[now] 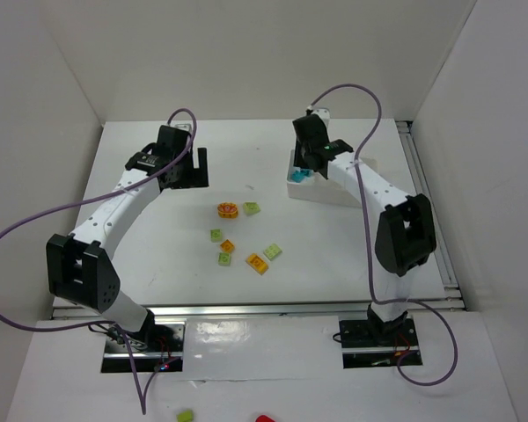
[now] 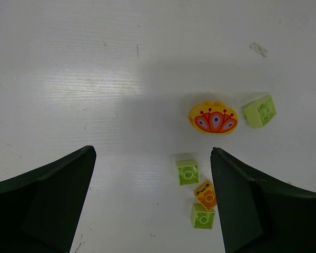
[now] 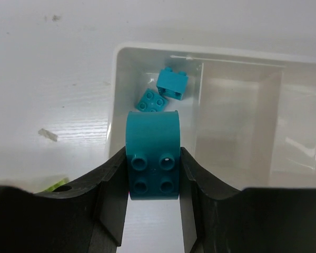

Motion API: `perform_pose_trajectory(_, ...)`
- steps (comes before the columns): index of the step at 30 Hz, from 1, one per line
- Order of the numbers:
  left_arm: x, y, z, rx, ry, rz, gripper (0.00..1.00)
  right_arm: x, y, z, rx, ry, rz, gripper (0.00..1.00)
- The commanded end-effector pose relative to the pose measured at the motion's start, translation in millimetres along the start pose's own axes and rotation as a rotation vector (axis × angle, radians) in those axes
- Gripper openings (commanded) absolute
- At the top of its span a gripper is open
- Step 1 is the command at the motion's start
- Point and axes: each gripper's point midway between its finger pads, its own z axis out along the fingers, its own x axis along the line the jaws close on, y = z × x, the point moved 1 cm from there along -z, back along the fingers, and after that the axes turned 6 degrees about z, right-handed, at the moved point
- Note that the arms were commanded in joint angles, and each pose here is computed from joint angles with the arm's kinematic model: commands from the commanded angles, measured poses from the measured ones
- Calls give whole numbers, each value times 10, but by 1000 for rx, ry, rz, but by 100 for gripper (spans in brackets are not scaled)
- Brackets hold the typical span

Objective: Sort the legos into containers by color

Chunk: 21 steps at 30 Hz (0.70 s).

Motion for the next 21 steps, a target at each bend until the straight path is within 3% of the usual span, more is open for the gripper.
perform_pose_trajectory(1, 16, 56, -48, -9, 17, -9, 100, 9, 70, 260, -11, -37, 11, 31)
perform_pose_trajectory(4, -3, 88, -65, -16, 6, -10, 100, 33, 97, 388, -18, -30, 23, 34)
perform_pose_trajectory(7, -18, 85, -66, -14, -3, -10, 100, 99, 146, 489, -3, -13, 28, 85)
perform_pose_trajectory(8, -18, 85, -66, -14, -3, -10, 100, 109, 228, 454, -18, -15, 32, 96)
perform_pose_trajectory(9, -33, 82, -67, -12, -12, -10, 100, 96, 236, 455, -22, -23, 32, 99)
perform_pose_trajectory(13, -65, 59, -40, 0, -28, -8, 100, -331, 560, 272, -102, -97, 112, 99)
perform_pose_trajectory(15, -81, 39, -11, 11, -35, -7, 100, -651, 657, 156, -118, -150, 199, 92)
perform_pose_trajectory(16, -81, 39, -11, 11, -35, -7, 100, -973, 728, 164, -130, -202, 258, 79)
perform_pose_trajectory(17, -91, 1, 2, 22, -42, -6, 100, -1151, 759, 96, -139, -228, 316, 76)
perform_pose_trajectory(19, -126, -6, -3, 22, -48, 1, 100, -1654, 650, 170, -111, -310, 392, 76)
perform_pose_trajectory(21, -146, 12, -1, 15, -59, 0, 100, -1926, 568, 150, -88, -362, 454, 83)
